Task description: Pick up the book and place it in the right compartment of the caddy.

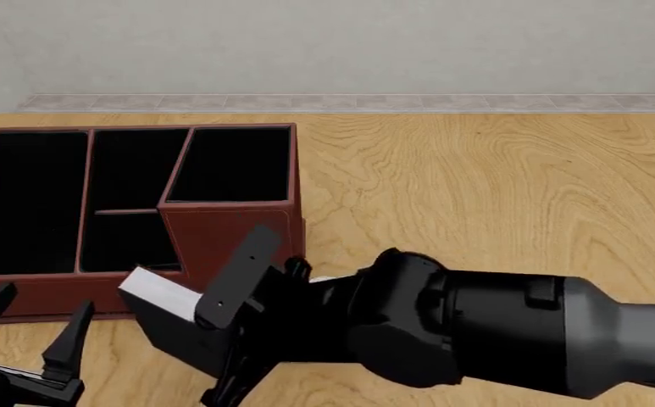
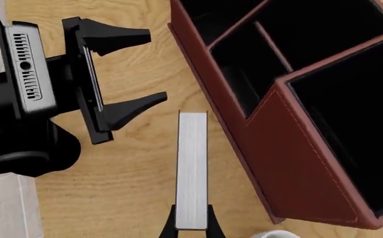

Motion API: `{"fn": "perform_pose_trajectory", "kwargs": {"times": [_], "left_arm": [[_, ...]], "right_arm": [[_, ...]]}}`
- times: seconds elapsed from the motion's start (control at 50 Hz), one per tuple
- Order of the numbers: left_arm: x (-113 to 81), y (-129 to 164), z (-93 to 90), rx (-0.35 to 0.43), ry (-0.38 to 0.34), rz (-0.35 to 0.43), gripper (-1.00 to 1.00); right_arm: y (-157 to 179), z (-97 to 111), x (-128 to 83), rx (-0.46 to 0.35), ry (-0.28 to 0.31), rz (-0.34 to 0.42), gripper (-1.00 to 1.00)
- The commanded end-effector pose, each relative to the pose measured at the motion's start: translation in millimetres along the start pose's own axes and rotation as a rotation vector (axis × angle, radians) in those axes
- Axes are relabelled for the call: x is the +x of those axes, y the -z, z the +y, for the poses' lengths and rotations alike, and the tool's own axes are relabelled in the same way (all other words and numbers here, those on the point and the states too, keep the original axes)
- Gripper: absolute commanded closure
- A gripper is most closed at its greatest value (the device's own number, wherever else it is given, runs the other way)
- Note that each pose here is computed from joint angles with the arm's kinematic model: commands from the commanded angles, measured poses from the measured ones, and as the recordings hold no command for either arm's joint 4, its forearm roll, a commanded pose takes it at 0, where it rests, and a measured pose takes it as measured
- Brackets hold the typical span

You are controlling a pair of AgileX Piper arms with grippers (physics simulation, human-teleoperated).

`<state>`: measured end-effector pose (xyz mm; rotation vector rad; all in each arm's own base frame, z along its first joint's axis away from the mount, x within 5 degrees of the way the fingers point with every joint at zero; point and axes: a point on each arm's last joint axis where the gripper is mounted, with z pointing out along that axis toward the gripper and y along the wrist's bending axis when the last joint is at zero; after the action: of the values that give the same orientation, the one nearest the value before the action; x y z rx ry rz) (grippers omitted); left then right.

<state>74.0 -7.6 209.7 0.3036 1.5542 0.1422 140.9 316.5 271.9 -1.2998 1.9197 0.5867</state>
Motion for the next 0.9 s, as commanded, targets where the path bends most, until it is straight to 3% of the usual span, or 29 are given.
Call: {"fn": "perform_pose_trajectory", "kwargs": {"times": [0.02,0.4,0.52,0.9], "left_arm": [[0.0,-0.2,0.1,-0.002,0.002,0.001,-1.00],[0.2,0.2,0.3,-0.004,0.003,0.002,-1.00],[0.3,0.6,0.2,-0.003,0.002,0.002,-1.00],[0.3,0.1,0.2,-0.003,-0.001,0.003,-1.00]], "right_arm": [[24.4,-6.3,-7.5,0.016,-0.020,-0.046,1.00],[65.2,-0.9,-14.7,0.005,0.022,-0.073,1.00],[92.2,-3.4,-29.3,0.012,0.004,-0.117,1.00],[131.7,-2.4,-53.9,0.010,0.025,-0.162,1.00]]}}
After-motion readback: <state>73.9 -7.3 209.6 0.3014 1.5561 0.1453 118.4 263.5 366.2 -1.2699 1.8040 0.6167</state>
